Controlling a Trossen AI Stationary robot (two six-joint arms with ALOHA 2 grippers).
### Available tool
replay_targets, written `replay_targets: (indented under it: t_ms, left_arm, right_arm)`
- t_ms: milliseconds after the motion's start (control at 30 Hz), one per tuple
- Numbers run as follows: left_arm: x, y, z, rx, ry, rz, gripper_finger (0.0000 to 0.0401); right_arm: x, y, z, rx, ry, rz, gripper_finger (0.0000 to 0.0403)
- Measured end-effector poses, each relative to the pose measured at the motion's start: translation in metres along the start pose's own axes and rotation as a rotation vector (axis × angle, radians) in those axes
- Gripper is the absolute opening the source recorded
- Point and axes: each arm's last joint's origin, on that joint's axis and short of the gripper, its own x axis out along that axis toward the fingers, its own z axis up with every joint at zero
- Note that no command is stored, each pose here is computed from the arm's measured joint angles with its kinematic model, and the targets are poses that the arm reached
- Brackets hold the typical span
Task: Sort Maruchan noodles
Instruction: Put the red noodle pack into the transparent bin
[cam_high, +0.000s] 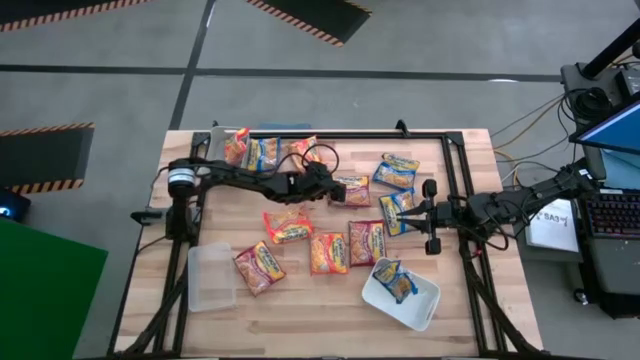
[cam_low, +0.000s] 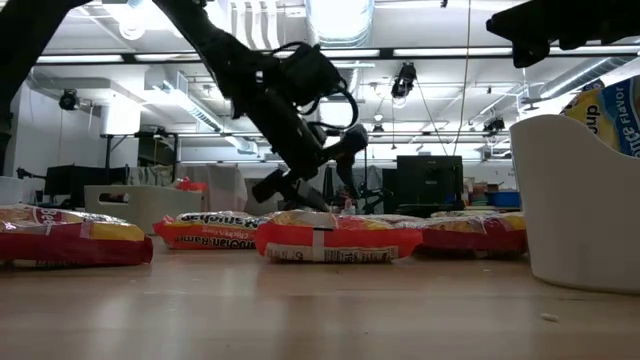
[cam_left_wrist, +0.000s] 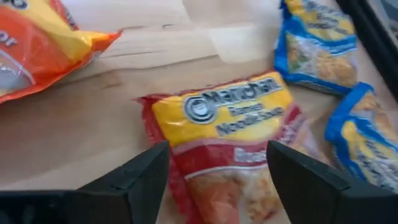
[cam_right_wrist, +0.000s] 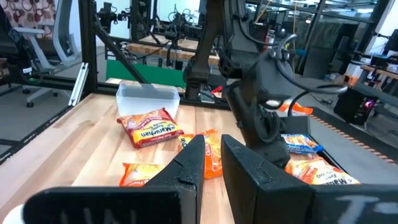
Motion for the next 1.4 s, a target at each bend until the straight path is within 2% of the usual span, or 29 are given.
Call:
replay_targets:
  t_ms: [567,700,900,1267,1400]
  left_arm:
    - [0.032,0.01,-0.017,-0.027,-0.039,-0.008,0.0261]
    - [0.033,0.01,-0.02,-0.022,-0.043,-0.001,0.0248]
    - [0.032,0.008,-0.024,-0.011,-0.06,0.002,0.0191]
    - [0.029,0.003,-0.027,-0.002,-0.112,0.006,0.0018]
    - [0.025,-0.002,-0.024,0.03,-0.136,-0.021,0.001]
  right_arm:
    - [0.0,0.0,-0.001,-0.009,0.012,0.002,0.0043]
    - [0.0,0.0,-0.001,-0.017,0.014,0.003,0.0043]
    - [0.0,0.0,-0.001,-0.018,0.014,0.002,0.0043]
    - [0.0,0.0,-0.001,-0.026,0.014,0.002,0.0043]
    - [0.0,0.0,-0.001,-0.028,0.014,0.002,0.0043]
